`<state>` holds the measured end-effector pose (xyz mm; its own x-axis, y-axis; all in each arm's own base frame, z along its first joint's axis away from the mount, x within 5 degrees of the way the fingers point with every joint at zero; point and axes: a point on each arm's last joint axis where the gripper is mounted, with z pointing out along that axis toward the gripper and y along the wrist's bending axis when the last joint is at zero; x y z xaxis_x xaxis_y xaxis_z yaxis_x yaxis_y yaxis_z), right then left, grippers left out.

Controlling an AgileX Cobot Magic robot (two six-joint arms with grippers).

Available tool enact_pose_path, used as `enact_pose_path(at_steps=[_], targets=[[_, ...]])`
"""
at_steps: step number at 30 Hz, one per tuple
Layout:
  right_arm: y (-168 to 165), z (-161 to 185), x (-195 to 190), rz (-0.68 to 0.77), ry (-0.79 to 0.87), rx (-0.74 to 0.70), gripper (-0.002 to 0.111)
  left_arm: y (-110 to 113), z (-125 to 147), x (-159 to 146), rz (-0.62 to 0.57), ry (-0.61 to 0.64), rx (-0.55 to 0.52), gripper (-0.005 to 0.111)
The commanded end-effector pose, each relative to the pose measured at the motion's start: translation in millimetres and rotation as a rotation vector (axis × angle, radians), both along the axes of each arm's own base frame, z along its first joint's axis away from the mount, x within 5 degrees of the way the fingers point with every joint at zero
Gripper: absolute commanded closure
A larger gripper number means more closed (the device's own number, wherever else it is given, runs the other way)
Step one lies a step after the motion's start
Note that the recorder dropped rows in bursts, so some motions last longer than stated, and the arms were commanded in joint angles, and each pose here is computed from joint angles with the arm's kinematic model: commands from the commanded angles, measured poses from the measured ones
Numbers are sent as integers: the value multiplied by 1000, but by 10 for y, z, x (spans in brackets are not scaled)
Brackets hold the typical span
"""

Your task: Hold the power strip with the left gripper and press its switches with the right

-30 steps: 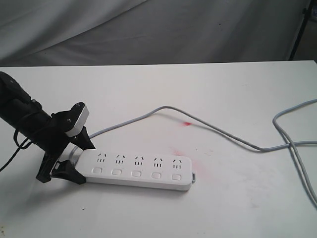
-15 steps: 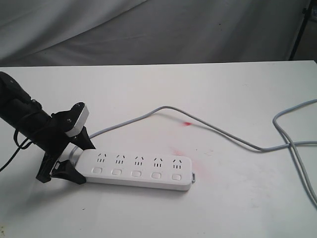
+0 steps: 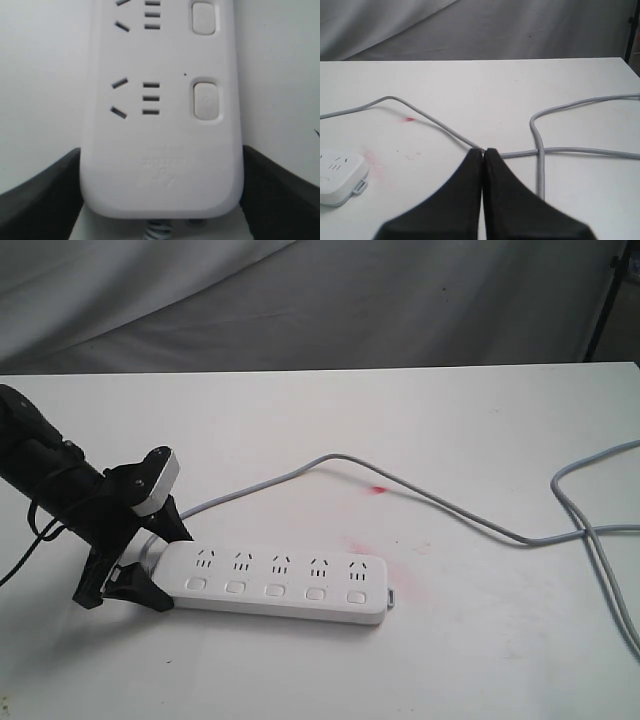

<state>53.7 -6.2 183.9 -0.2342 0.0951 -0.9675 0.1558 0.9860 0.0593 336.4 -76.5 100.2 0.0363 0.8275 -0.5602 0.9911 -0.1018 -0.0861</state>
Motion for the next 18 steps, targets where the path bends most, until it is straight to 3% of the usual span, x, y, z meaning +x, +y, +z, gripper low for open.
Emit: enact_pose_path(at_steps=[1, 18], targets=[[14, -12, -3, 37, 6, -24, 108, -18, -1, -16, -7, 4, 0, 107], [23, -15, -2, 56, 9, -32, 108, -18, -1, -16, -7, 4, 0, 107]])
